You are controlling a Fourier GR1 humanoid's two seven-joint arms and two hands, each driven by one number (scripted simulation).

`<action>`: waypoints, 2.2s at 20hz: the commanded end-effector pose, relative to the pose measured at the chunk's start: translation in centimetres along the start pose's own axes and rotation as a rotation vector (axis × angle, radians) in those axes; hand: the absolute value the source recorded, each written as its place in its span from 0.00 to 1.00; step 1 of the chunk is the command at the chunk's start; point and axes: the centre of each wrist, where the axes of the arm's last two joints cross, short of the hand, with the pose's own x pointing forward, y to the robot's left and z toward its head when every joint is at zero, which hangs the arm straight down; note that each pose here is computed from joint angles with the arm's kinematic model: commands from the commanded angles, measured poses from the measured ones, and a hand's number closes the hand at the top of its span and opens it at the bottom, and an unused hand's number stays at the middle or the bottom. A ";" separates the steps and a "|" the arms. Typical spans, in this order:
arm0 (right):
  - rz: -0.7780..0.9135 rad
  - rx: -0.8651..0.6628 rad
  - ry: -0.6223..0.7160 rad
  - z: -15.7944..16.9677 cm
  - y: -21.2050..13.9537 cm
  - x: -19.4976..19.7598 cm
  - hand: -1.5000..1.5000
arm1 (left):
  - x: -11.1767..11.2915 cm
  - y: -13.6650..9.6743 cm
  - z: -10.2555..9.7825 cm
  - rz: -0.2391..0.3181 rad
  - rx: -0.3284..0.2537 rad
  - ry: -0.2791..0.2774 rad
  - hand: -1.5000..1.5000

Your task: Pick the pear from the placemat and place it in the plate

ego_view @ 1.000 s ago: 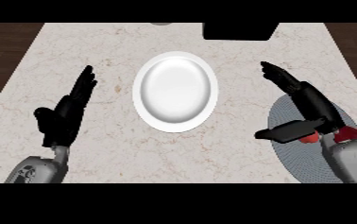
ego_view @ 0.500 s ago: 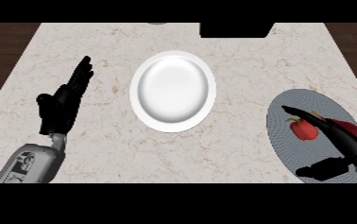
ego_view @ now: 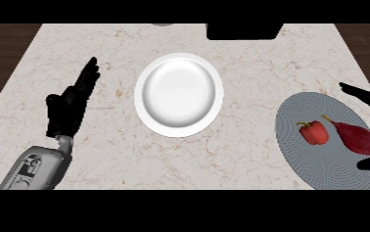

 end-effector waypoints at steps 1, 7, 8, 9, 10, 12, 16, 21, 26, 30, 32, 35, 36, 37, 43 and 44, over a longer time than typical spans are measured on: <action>0.159 0.111 0.113 0.0 -3.3 1.4 0.00 | 0.7 -0.6 -0.5 0.001 -0.001 -0.011 0.50; 0.274 0.290 0.279 -1.0 -6.1 4.2 0.00 | -0.4 -1.3 -0.5 -0.008 0.007 -0.008 0.50; 0.281 0.301 0.299 -1.3 -5.7 3.8 0.00 | 0.0 0.2 -0.9 -0.016 -0.004 -0.011 0.50; 0.300 0.319 0.319 0.3 -7.2 2.6 0.00 | 1.7 0.5 -1.6 0.006 -0.005 -0.016 0.50; 0.303 0.363 0.336 -1.7 -6.9 3.5 0.00 | 1.4 0.7 -1.5 0.006 -0.004 -0.015 0.50; 0.295 0.366 0.352 -1.5 -6.2 2.9 0.00 | 0.5 0.0 -1.3 -0.012 -0.003 -0.016 0.50; 0.287 0.398 0.373 -2.7 -5.2 2.5 0.00 | 1.2 -1.5 -0.1 0.006 0.011 -0.008 0.50; 0.309 0.416 0.395 -4.2 -2.7 1.0 0.00 | 0.4 0.7 -1.6 0.002 -0.002 0.008 0.50; 0.364 0.503 0.433 -4.3 -1.8 -1.3 0.00 | -0.5 -1.9 0.0 -0.001 -0.005 -0.005 0.50; 0.362 0.526 0.454 -5.1 -0.4 -3.2 0.00 | 0.6 -0.5 -0.4 -0.008 -0.015 -0.016 0.50; 0.387 0.533 0.460 -6.0 1.4 -3.1 0.00 | 0.8 -1.1 -0.9 0.010 -0.010 -0.016 0.50; 0.380 0.546 0.460 -3.5 2.0 -3.9 0.00 | 0.4 -0.6 -0.8 -0.006 0.018 -0.006 0.50; 0.385 0.549 0.466 -3.8 -0.2 -4.5 0.00 | -0.3 0.7 0.6 0.002 0.000 -0.014 0.50; 0.395 0.551 0.471 -4.7 2.5 -4.3 0.00 | -0.5 0.6 0.6 -0.008 0.004 0.000 0.50; 0.387 0.566 0.490 -4.6 3.1 -6.5 0.00 | 0.2 -1.5 -1.9 -0.011 -0.001 -0.011 0.50; 0.396 0.574 0.499 -5.6 2.9 -6.2 0.00 | 0.7 -0.2 -1.0 0.000 0.006 -0.005 0.50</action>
